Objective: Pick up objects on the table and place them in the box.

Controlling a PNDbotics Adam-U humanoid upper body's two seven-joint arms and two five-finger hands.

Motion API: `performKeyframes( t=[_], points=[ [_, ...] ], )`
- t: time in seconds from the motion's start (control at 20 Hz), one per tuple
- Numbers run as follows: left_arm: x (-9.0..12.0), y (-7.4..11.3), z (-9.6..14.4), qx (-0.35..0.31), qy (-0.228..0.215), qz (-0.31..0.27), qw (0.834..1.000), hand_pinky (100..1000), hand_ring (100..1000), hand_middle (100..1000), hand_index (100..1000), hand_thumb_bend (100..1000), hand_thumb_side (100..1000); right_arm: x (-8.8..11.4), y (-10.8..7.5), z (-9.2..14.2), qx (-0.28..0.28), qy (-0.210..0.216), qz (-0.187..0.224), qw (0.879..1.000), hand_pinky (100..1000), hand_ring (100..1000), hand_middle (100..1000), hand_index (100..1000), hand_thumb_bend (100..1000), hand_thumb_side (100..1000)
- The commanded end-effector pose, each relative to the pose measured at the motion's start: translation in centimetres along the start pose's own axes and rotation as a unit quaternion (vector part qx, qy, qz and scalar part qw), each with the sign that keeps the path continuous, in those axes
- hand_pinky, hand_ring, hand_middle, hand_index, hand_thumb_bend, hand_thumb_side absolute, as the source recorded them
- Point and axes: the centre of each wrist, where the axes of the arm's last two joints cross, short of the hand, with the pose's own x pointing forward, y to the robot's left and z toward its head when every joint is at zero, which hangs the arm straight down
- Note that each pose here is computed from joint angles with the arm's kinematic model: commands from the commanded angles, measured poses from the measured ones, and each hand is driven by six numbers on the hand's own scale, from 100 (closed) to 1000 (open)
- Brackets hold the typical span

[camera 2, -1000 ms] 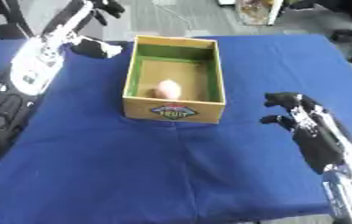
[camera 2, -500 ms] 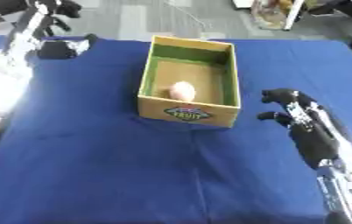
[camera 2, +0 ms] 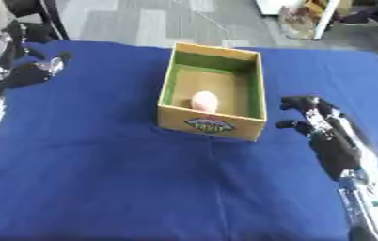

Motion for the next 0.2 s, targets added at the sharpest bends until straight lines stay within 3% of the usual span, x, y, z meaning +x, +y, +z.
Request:
performKeyframes(
  t=[0.05, 0.2],
  points=[
    [1.01, 1.03, 0.25, 0.012, -0.016, 0.023, 1.000, 608, 755, 604, 755, 452, 196, 1.06, -0.68, -0.09, -0.002, -0.012, 0.012, 1.000, 643, 943, 625, 717, 100, 529],
    [0.83, 1.17, 1.10, 0.007, -0.014, 0.088, 0.996, 608, 755, 604, 755, 453, 201, 1.08, -0.72, -0.09, -0.003, -0.012, 0.012, 1.000, 643, 943, 625, 717, 100, 530]
  ],
)
